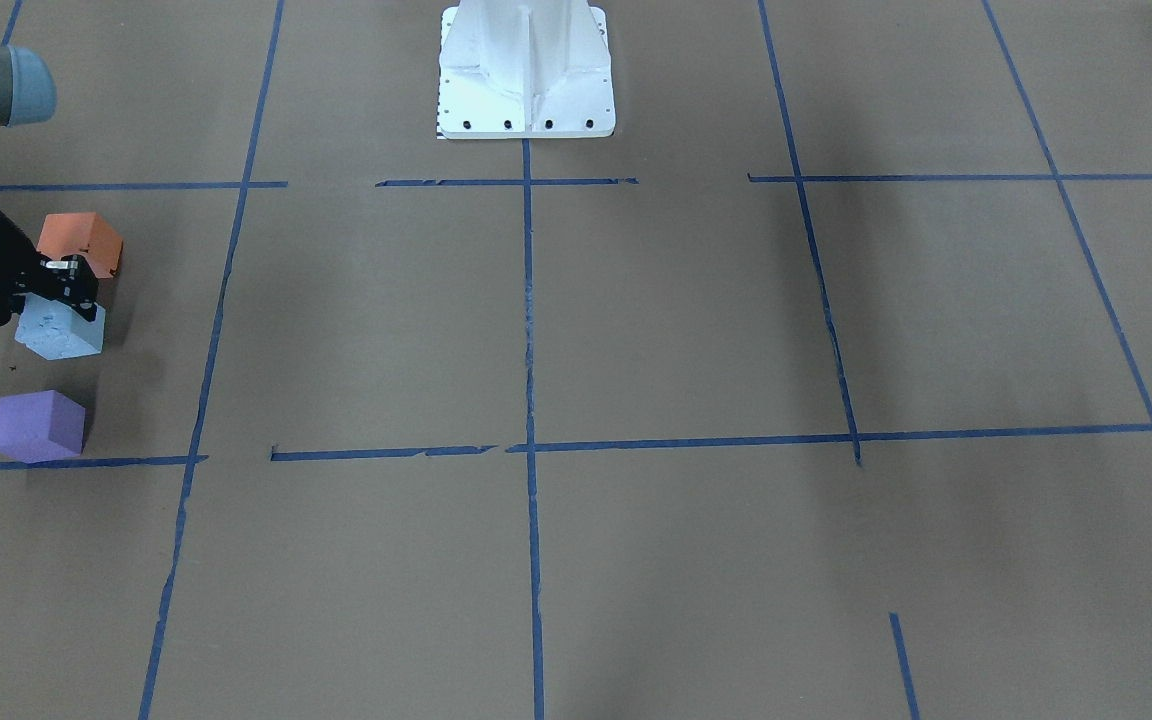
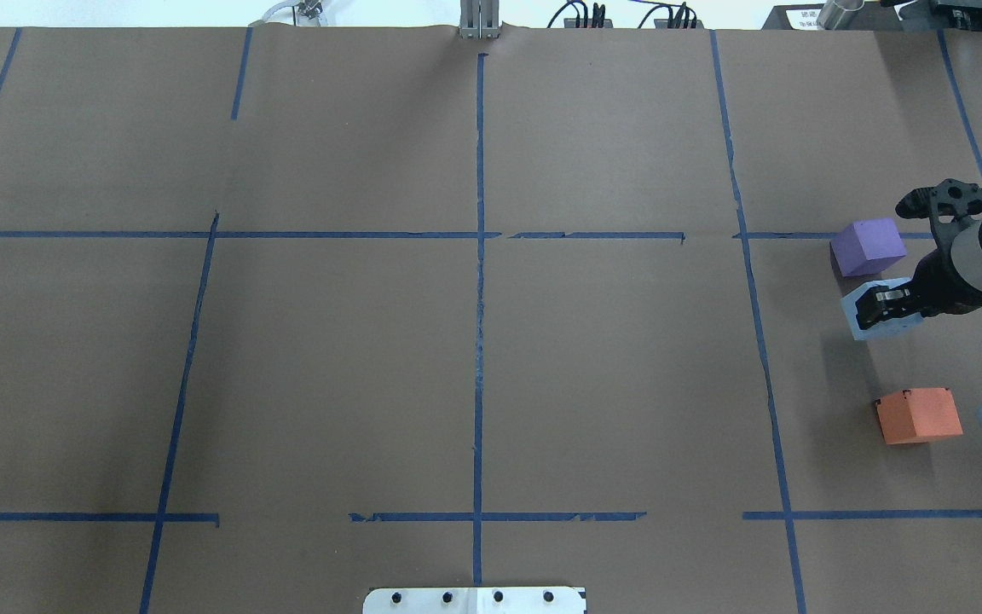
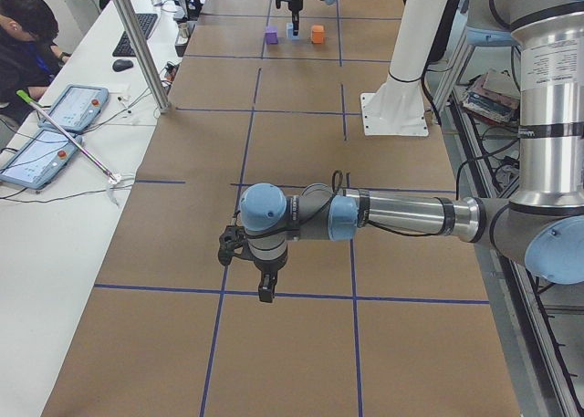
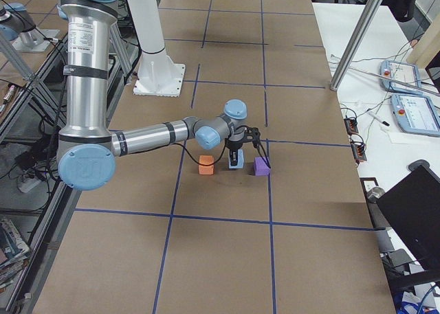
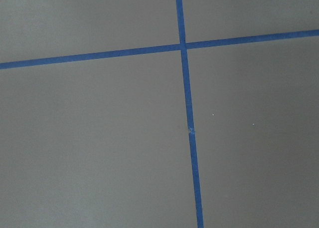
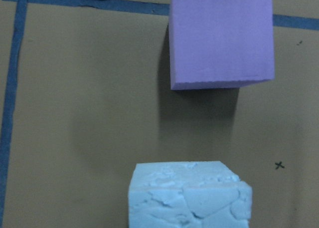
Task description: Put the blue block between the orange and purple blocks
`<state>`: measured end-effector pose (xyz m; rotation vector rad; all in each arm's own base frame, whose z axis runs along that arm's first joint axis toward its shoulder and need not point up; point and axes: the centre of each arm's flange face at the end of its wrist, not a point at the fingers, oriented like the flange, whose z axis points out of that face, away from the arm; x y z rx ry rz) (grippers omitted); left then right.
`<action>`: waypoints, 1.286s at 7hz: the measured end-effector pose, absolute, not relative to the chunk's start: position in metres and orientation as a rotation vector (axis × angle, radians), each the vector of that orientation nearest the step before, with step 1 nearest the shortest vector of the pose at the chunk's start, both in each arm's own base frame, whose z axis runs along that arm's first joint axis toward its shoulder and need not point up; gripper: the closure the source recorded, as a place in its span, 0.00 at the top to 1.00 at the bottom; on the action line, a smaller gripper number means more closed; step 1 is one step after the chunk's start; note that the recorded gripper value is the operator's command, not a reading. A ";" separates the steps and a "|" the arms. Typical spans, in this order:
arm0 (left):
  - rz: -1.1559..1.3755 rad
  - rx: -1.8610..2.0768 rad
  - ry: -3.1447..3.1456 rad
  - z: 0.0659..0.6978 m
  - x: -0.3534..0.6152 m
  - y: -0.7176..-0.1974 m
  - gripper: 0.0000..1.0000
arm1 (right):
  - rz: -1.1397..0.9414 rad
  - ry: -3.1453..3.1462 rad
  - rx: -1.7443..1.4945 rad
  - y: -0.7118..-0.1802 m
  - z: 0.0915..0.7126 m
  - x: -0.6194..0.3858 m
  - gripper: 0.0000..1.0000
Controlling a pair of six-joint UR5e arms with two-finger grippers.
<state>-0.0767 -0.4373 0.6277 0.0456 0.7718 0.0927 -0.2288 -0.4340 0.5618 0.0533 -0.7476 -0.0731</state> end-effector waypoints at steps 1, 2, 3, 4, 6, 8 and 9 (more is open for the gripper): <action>0.093 0.046 0.772 0.627 -0.077 -0.438 1.00 | -0.075 -0.747 0.052 -0.434 0.570 -0.229 1.00; 0.094 0.048 0.772 0.627 -0.077 -0.438 1.00 | -0.076 -0.748 0.051 -0.433 0.572 -0.229 1.00; 0.095 0.050 0.771 0.626 -0.077 -0.439 1.00 | -0.073 -0.759 0.056 -0.435 0.566 -0.224 1.00; 0.096 0.055 0.771 0.624 -0.077 -0.439 1.00 | -0.059 -0.790 0.052 -0.441 0.556 -0.208 1.00; 0.099 0.063 0.770 0.622 -0.077 -0.440 1.00 | -0.078 -0.831 0.079 -0.455 0.554 -0.143 1.00; 0.101 0.065 0.770 0.621 -0.077 -0.440 1.00 | -0.153 -0.764 0.108 -0.461 0.579 -0.050 1.00; 0.102 0.066 0.770 0.621 -0.077 -0.440 1.00 | -0.187 -0.736 0.102 -0.457 0.591 -0.001 1.00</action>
